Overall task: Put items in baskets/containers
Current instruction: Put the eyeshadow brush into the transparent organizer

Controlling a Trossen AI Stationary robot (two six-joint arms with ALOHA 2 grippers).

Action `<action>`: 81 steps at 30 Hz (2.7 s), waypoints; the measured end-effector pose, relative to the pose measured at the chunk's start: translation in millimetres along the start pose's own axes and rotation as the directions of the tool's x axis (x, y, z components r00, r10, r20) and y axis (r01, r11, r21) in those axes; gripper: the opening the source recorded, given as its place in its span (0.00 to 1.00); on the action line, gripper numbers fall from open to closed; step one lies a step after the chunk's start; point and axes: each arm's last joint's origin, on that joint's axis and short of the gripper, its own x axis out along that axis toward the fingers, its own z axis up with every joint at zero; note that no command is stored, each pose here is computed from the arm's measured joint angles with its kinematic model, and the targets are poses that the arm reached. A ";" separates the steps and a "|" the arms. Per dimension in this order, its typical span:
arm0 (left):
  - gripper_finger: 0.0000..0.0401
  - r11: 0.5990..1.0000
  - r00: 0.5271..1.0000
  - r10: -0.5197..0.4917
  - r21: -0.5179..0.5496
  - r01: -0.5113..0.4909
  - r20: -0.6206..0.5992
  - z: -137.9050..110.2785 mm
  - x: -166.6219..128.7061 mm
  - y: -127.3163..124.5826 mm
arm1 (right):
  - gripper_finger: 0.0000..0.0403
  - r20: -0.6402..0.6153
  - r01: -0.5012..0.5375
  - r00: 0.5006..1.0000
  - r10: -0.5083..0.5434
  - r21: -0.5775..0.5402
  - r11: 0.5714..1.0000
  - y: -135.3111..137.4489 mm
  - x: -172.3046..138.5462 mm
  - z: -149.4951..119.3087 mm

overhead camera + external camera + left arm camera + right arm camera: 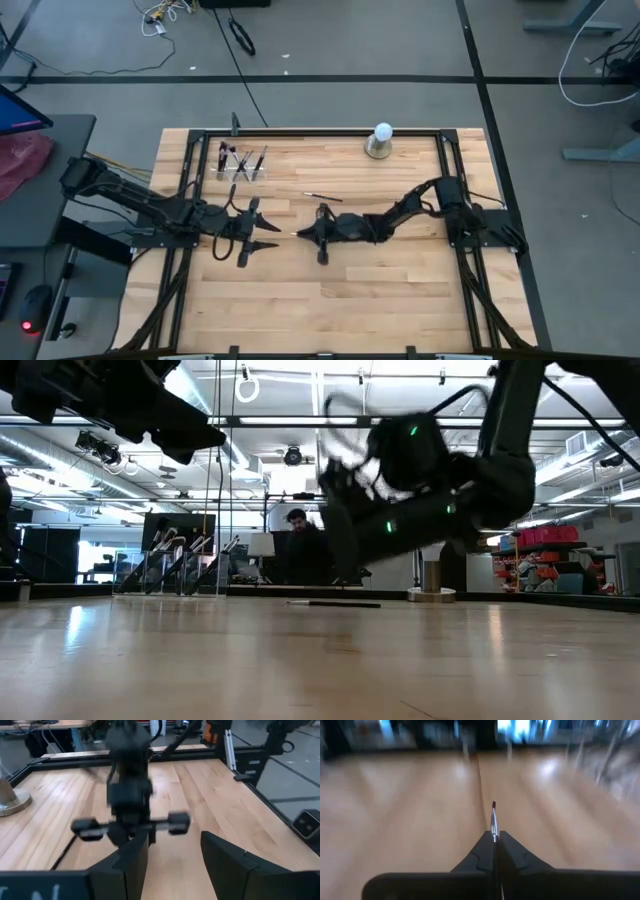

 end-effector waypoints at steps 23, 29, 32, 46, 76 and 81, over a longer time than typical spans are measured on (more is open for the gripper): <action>0.47 0.988 0.966 -0.099 0.143 0.065 0.240 -23.0 60.6 -35.7 | 0.02 0.605 -0.071 0.775 0.182 -0.203 0.977 91.8 -50.7 86.9; 0.47 0.989 0.911 -0.093 0.143 0.039 0.402 -22.2 68.2 -37.7 | 0.02 0.628 -0.047 0.756 0.185 -0.230 0.972 95.7 -53.9 95.7; 0.47 0.989 0.894 -0.091 0.147 0.028 0.440 -17.0 75.3 -39.9 | 0.02 0.645 -0.042 0.742 0.184 -0.229 0.973 97.3 -52.0 103.3; 0.44 0.988 0.869 -0.079 0.152 0.004 0.489 2.6 94.1 -42.8 | 0.02 0.659 -0.022 0.730 0.182 -0.243 0.970 98.7 -50.5 110.2; 0.03 0.986 0.892 -0.107 0.162 0.039 0.439 -1.6 96.8 -45.7 | 0.14 0.594 -0.054 0.780 0.195 -0.247 0.967 100.0 -45.6 104.1; 0.03 0.992 0.913 -0.085 0.120 0.040 0.399 -5.7 98.5 -44.7 | 0.26 0.571 -0.067 0.798 0.191 -0.231 0.971 102.0 -44.2 100.5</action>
